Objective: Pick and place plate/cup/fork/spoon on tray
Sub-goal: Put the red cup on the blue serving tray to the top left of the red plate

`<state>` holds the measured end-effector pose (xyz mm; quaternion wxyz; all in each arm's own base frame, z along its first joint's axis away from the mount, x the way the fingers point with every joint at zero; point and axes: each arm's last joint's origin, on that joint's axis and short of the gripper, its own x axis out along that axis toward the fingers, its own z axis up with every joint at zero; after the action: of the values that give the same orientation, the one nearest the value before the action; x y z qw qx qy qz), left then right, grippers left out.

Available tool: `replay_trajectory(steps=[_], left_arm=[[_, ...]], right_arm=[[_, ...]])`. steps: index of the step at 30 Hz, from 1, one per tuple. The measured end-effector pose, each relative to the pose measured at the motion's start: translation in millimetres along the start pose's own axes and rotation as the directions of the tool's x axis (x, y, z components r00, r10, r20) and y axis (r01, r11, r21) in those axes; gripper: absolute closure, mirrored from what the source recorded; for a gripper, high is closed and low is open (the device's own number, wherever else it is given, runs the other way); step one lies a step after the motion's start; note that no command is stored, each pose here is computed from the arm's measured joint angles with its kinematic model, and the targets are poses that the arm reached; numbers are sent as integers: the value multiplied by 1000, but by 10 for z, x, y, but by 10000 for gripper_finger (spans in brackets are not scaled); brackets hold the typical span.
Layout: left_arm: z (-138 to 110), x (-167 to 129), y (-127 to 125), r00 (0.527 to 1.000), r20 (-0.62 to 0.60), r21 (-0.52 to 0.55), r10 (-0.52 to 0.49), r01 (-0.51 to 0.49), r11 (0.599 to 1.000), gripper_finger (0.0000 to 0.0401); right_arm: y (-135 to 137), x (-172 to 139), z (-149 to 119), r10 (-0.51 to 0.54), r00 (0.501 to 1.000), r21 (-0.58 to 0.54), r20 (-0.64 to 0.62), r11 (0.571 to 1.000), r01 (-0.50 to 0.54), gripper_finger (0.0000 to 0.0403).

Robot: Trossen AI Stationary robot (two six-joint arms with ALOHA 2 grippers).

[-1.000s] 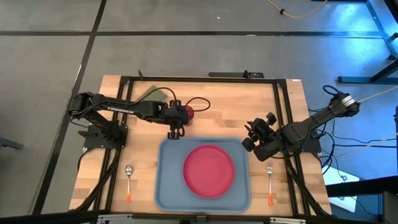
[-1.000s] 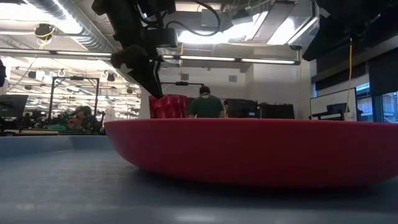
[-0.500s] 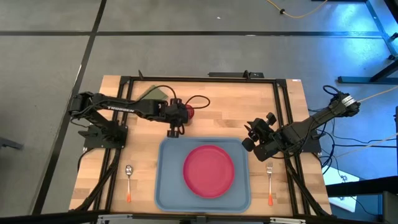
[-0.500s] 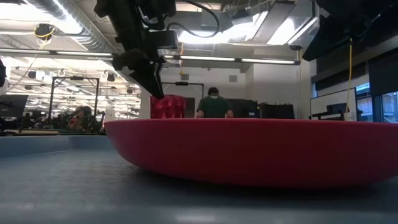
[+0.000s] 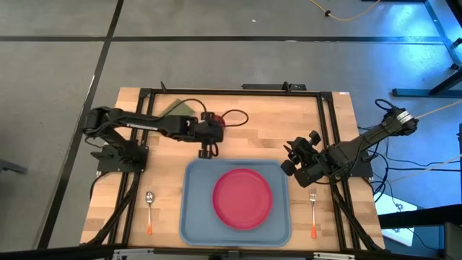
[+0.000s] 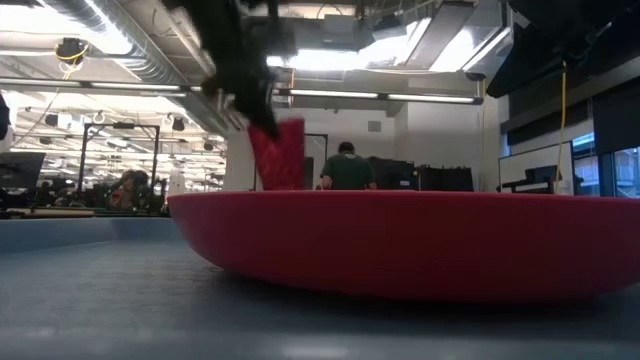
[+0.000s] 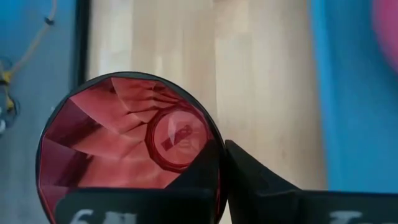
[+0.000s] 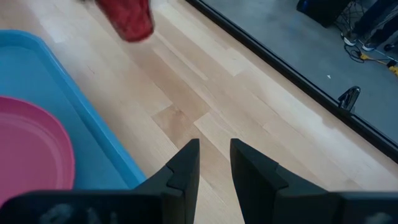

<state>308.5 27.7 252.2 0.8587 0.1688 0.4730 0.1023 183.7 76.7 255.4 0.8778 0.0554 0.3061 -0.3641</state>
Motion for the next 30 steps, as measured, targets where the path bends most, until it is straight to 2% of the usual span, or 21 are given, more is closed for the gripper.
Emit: replay_trajectory(steps=[5, 7, 10, 14, 19, 23, 30], left_arm=[[196, -478, -49, 998, -27, -72, -57, 55, 996, 398], [223, -657, -127, 991, -71, -123, -112, 103, 987, 398], [244, -823, -346, 974, -85, -176, -209, 192, 966, 398], [236, -955, -710, 964, -66, -189, -259, 242, 951, 398], [101, -988, -1104, 965, -62, -241, -254, 232, 942, 398], [-22, -891, -1353, 966, -16, -289, -258, 243, 926, 398], [-162, -751, -1476, 963, -14, -331, -269, 250, 910, 398]], right_arm=[[4, 1, -4, 10, 1000, 3, -16, 1000, -10, 308], [7, 0, -7, 18, 999, 4, -27, 1000, -18, 308], [14, -4, -6, 23, 999, 8, -24, 1000, -23, 308], [23, -4, 0, 30, 999, 18, -20, 999, -30, 309], [36, -4, 8, 40, 999, 32, -14, 999, -39, 309], [40, -5, 10, 43, 999, 36, -12, 998, -42, 309], [52, -5, 17, 51, 999, 48, -7, 998, -51, 309]])
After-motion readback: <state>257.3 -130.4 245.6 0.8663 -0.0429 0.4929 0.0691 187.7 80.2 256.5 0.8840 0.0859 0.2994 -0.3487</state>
